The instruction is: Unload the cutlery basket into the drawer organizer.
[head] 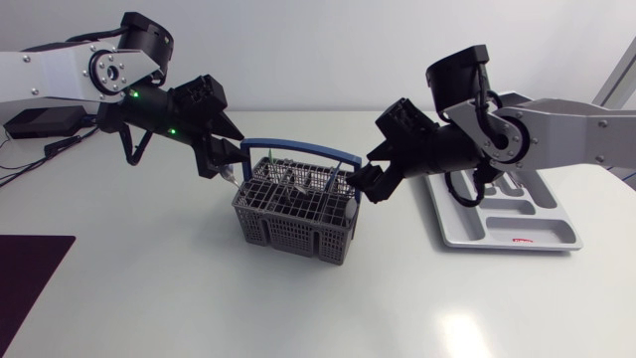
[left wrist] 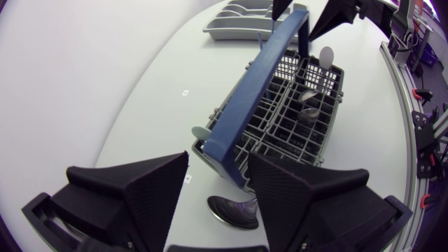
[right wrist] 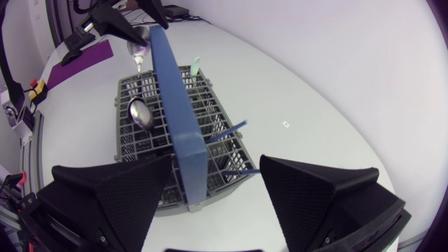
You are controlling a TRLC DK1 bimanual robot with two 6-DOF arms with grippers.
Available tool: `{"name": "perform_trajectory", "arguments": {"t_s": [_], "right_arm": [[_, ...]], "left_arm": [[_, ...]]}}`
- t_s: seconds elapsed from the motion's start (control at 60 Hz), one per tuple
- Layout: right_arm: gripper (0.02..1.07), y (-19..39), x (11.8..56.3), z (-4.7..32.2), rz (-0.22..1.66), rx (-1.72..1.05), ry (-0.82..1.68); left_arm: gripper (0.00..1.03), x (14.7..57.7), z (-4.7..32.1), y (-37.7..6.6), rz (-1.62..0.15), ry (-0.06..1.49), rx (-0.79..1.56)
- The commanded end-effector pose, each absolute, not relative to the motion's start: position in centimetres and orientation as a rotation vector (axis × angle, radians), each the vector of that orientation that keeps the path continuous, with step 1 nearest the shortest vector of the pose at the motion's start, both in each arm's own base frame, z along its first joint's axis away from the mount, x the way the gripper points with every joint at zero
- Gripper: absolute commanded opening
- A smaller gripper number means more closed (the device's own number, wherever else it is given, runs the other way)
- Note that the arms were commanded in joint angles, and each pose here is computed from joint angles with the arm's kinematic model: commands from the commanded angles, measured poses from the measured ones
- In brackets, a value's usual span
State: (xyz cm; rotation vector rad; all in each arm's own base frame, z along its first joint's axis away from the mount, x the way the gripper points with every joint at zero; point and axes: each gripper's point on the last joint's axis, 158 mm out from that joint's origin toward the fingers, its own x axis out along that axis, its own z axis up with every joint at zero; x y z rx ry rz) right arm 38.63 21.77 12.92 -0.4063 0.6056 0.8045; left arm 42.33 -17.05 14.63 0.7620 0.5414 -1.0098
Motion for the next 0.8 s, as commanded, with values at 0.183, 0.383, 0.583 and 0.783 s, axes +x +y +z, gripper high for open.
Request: {"name": "perform_trajectory", "arguments": {"t_s": [0.183,0.383,0.583,0.783], "right_arm": [[0.95,20.0,40.1,12.6,0.764,-0.413,0.61],[0.95,19.7,40.6,13.4,0.753,-0.416,0.591],[0.95,19.9,40.6,13.7,0.758,-0.42,0.588],[1.0,19.8,38.1,16.8,0.767,-0.423,0.531]], "left_arm": [[0.57,38.4,14.8,-17.5,-1.075,0.538,0.795],[0.57,36.6,14.8,-17.8,-1.095,0.541,0.798],[0.57,35.4,15.3,-18.4,-1.109,0.526,0.804],[0.66,39.0,18.7,-14.7,-0.967,0.486,0.777]]}}
